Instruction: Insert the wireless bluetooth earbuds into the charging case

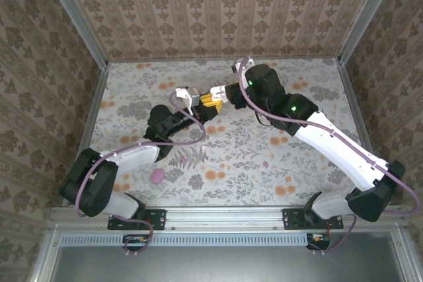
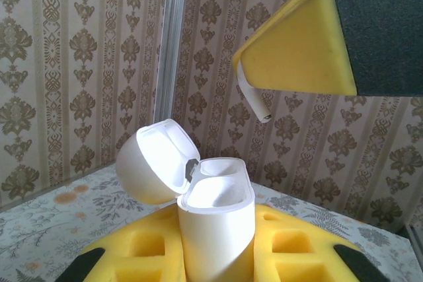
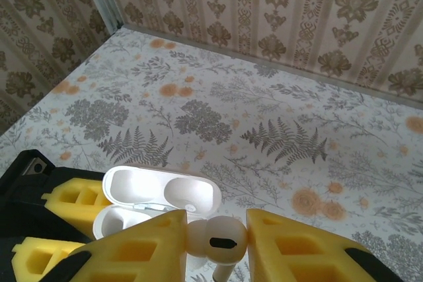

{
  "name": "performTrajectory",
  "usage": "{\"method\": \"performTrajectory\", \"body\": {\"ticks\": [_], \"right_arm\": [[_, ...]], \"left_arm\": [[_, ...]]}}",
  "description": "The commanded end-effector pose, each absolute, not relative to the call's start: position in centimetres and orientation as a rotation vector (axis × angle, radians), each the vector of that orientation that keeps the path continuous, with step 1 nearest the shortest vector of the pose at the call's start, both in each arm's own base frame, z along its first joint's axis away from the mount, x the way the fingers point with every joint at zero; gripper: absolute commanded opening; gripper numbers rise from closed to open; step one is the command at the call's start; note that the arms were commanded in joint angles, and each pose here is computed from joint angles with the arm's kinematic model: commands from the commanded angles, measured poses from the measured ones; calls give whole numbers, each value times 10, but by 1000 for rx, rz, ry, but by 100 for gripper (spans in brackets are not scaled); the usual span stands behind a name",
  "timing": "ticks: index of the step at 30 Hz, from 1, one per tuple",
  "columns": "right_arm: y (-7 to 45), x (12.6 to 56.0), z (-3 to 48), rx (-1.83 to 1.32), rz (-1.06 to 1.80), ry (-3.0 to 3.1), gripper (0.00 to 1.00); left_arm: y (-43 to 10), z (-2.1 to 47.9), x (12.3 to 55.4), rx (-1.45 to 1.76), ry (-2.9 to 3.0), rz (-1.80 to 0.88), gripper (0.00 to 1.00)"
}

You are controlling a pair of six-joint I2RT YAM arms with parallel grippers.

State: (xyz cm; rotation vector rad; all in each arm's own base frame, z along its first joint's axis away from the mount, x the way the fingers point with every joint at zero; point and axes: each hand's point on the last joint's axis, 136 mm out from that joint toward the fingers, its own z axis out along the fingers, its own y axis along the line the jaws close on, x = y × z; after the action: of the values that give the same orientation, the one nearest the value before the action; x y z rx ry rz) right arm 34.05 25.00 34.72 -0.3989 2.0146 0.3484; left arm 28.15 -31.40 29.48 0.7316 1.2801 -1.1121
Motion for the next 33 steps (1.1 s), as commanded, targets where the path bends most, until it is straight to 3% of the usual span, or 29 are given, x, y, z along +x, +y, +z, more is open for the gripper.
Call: {"method": "performTrajectory", "body": {"ticks": [1, 33], "right_arm": [[261, 341, 367, -416, 403, 1959, 29], [279, 351, 337, -479, 391, 2017, 29]], "left_arm": [[-315, 323, 274, 737, 1192, -1135, 15], [-312, 335, 269, 720, 1151, -1146, 15]]}}
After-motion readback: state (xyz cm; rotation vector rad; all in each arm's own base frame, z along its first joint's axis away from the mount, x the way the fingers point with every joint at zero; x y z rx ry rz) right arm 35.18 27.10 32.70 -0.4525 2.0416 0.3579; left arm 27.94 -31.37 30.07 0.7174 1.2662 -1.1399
